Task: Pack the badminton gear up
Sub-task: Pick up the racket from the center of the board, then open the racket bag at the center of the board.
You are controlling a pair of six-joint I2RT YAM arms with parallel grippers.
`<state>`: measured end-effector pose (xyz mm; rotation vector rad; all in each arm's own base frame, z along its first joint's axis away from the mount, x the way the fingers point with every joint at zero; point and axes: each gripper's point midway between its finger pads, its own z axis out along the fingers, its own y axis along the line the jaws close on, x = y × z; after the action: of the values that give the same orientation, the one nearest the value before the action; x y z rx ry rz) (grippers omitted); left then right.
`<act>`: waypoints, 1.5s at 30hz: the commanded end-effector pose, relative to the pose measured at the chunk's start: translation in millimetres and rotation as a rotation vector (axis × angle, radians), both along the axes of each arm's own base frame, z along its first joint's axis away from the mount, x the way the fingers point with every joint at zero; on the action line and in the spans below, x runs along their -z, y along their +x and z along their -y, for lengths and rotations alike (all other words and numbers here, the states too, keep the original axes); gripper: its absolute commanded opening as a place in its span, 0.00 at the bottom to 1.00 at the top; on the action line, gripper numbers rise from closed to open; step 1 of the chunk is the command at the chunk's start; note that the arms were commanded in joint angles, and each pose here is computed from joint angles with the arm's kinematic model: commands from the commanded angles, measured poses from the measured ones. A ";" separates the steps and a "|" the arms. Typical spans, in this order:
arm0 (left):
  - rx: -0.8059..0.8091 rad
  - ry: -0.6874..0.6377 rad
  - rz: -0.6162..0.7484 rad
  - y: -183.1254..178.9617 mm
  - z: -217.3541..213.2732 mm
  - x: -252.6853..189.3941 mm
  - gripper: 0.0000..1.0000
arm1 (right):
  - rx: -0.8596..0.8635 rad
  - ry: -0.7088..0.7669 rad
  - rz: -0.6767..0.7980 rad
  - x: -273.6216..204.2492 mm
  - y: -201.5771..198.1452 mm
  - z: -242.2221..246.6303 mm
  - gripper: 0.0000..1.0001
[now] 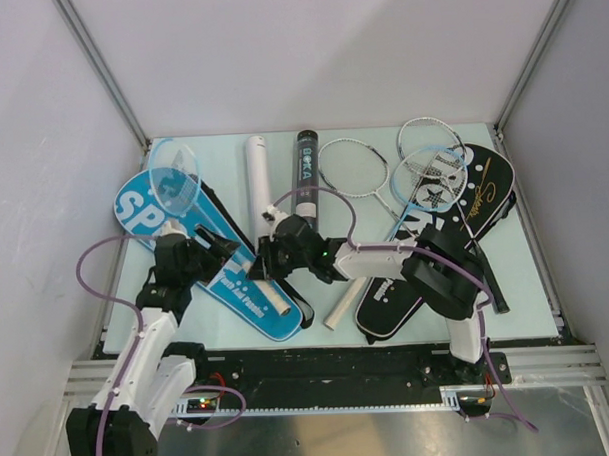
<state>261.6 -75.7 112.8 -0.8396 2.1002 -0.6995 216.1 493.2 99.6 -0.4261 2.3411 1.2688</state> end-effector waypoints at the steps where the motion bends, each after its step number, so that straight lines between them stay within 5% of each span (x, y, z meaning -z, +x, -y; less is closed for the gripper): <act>1: 0.039 0.116 0.100 14.4 -8.9 -43.9 0.82 | 0.059 0.179 0.085 -70.5 31.0 9.1 0.00; 9: -0.038 0.266 0.122 22.9 -36.4 -74.2 0.81 | 0.158 0.231 0.116 -93.0 56.2 64.2 0.00; 22: -0.293 0.422 -0.077 85.8 -87.1 -63.0 0.69 | 0.383 0.229 0.279 -142.2 54.5 165.7 0.00; 32: -0.267 0.410 -0.251 145.1 -75.9 -7.1 0.64 | 0.443 0.225 0.360 -160.1 44.8 200.5 0.00; 45: -0.204 0.372 -0.412 174.4 -57.2 65.2 0.59 | 0.510 0.154 0.423 -153.7 50.4 226.8 0.00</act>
<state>420.6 -12.7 44.9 -1.0009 2.3828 0.0194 257.9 279.9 224.7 -0.0442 1.9491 1.0179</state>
